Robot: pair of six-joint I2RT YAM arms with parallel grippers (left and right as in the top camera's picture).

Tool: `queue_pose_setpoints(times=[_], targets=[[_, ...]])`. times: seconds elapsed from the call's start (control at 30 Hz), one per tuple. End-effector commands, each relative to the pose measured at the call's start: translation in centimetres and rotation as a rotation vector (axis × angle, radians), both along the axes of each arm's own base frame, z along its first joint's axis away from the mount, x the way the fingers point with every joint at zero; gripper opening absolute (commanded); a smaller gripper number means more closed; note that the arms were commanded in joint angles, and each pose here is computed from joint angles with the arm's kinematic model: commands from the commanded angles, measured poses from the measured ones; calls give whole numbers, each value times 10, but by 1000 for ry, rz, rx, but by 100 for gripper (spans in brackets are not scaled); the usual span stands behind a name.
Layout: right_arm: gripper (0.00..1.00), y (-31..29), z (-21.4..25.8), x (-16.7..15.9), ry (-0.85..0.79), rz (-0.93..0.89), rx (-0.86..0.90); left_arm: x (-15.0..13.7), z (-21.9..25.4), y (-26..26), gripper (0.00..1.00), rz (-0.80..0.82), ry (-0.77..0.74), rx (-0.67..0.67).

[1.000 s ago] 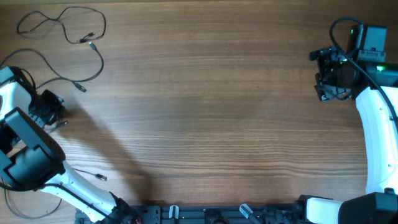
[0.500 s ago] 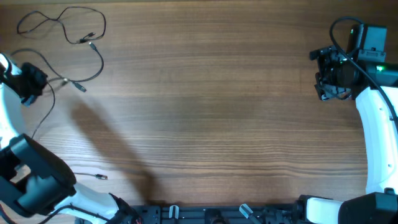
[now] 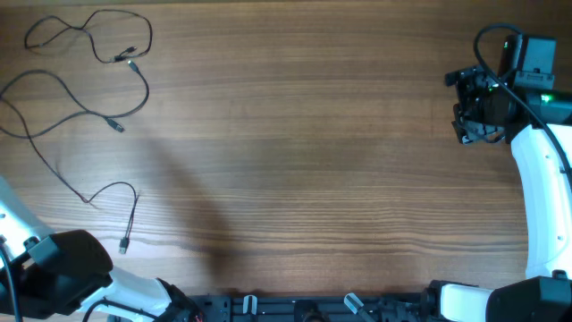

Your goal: Untangle cables

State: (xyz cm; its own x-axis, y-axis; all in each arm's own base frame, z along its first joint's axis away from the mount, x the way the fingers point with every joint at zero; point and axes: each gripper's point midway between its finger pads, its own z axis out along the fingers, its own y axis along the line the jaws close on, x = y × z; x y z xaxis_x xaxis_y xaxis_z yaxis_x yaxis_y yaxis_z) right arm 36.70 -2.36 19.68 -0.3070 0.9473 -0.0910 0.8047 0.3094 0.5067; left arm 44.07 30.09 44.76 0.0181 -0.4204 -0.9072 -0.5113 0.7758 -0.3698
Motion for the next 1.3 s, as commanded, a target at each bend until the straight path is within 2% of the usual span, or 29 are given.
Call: queue_pose_setpoints(times=[0.0, 0.07, 0.2, 0.27, 0.33, 0.47, 0.53, 0.57, 0.63, 0.73, 0.83, 0.93, 1.03, 1.17, 1.27], targets=[[80, 3, -3, 2, 8, 19, 1, -56, 11, 62, 4, 393, 24, 68], [80, 3, -3, 2, 7, 18, 2, -84, 1, 92, 4, 511, 78, 82], [80, 3, -3, 2, 7, 17, 3, -115, -40, 129, 4, 608, 196, 20], [80, 3, -3, 2, 8, 18, 3, -148, -62, 152, 4, 798, 296, 23], [80, 3, -3, 2, 7, 18, 3, -180, -66, 163, 4, 994, 361, 61], [80, 3, -3, 2, 8, 18, 3, -201, -45, 164, 4, 1149, 325, 120], [80, 2, -3, 3, 4, 16, 3, -185, -57, 162, 4, 1045, 344, 86], [80, 2, -2, 6, -9, 16, 1, -158, -75, 155, 4, 890, 366, 34], [80, 2, -2, 6, -9, 16, 1, -128, -103, 136, 4, 730, 422, -36], [80, 2, -4, 5, -1, 17, 1, -109, -137, 110, 4, 662, 542, -86], [80, 5, -5, 6, 3, 23, 2, -89, -191, 62, 4, 546, 711, -205], [80, 9, -5, 6, 3, 38, 1, -106, -224, 11, 4, 644, 779, -433], [80, 14, -5, 7, 0, 51, 0, -132, -239, -25, 4, 732, 853, -591], [80, 15, -2, 12, -23, 54, -2, -133, -265, -87, 4, 598, 986, -814], [80, 15, -2, 12, -23, 54, -2, -129, -284, -116, 4, 528, 1052, -883]])
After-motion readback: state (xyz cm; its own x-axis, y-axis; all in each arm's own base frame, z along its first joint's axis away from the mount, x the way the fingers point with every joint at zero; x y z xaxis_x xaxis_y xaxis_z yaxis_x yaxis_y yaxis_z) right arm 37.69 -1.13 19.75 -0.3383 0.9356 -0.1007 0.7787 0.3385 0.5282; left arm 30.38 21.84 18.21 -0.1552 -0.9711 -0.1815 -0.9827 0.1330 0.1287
